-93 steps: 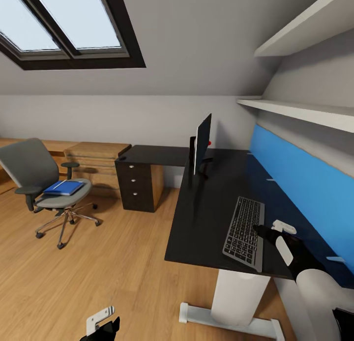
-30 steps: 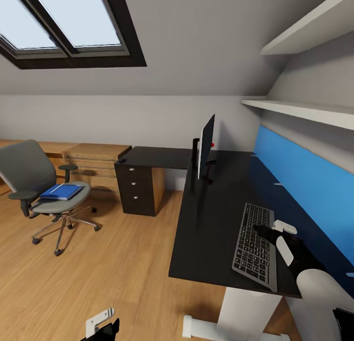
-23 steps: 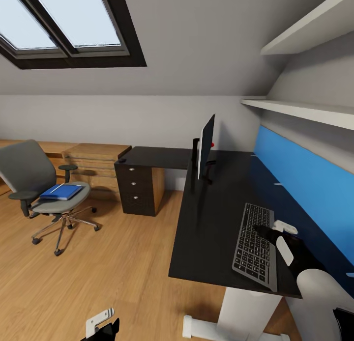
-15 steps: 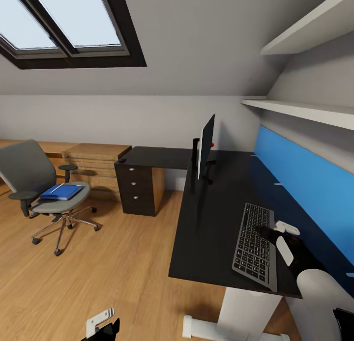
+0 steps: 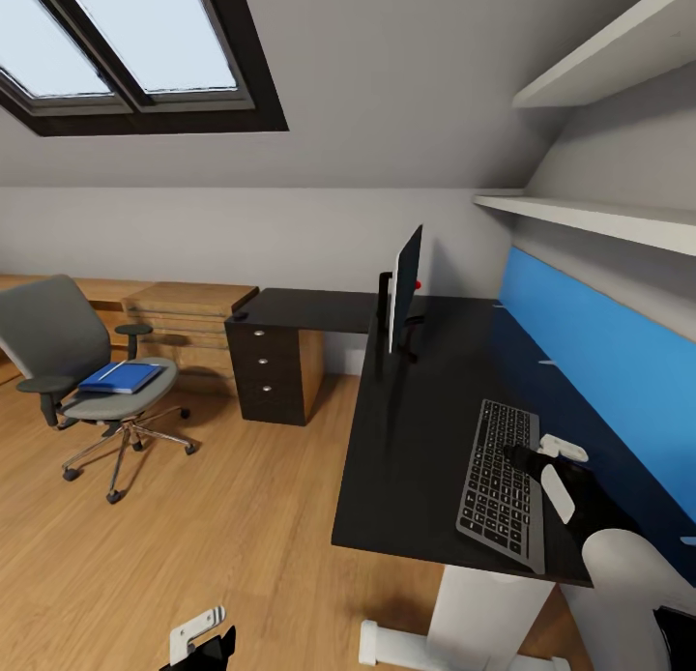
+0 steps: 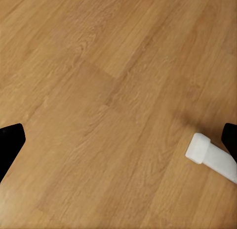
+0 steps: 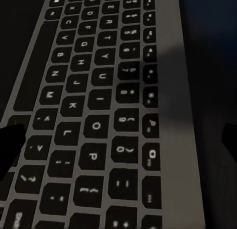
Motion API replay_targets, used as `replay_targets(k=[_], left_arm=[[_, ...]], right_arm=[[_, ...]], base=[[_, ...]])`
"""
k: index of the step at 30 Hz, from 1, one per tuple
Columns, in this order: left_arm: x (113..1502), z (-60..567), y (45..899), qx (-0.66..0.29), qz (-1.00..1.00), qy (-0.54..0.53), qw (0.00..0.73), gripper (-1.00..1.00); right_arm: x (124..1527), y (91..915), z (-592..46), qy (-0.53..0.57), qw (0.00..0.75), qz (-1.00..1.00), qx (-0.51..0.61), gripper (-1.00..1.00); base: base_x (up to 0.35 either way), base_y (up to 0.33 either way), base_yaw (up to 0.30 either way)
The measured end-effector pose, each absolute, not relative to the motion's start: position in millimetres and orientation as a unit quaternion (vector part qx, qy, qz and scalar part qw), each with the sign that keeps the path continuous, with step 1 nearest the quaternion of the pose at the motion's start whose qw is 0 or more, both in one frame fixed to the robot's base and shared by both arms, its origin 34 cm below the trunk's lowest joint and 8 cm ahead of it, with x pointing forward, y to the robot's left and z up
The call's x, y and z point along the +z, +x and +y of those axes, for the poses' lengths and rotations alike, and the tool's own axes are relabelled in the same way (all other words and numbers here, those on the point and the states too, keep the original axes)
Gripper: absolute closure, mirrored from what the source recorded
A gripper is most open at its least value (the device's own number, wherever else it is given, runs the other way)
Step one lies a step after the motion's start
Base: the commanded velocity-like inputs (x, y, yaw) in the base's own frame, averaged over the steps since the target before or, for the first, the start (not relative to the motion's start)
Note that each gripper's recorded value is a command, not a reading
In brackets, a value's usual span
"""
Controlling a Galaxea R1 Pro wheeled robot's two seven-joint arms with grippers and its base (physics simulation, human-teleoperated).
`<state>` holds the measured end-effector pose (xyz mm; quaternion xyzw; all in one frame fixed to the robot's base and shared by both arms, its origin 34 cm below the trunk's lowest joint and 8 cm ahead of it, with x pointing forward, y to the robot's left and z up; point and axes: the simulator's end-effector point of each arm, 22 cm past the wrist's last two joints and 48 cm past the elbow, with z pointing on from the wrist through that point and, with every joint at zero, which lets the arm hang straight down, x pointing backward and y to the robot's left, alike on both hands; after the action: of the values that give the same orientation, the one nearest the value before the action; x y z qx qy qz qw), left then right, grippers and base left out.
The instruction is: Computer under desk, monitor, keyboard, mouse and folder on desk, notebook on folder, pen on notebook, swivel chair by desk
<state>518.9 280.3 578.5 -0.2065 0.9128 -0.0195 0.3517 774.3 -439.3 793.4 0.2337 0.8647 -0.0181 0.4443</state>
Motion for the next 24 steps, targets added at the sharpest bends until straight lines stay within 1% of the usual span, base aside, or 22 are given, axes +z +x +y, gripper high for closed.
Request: replay_targets(k=[24], left_arm=[[556.5,280.7,518.0,-0.02,0.913,-0.208,0.352,-1.0]], right_arm=[[771.5,774.0,-437.6,0.229,0.444,0.866,-0.02,-1.0]], base=[[0.0,0.0,0.0]])
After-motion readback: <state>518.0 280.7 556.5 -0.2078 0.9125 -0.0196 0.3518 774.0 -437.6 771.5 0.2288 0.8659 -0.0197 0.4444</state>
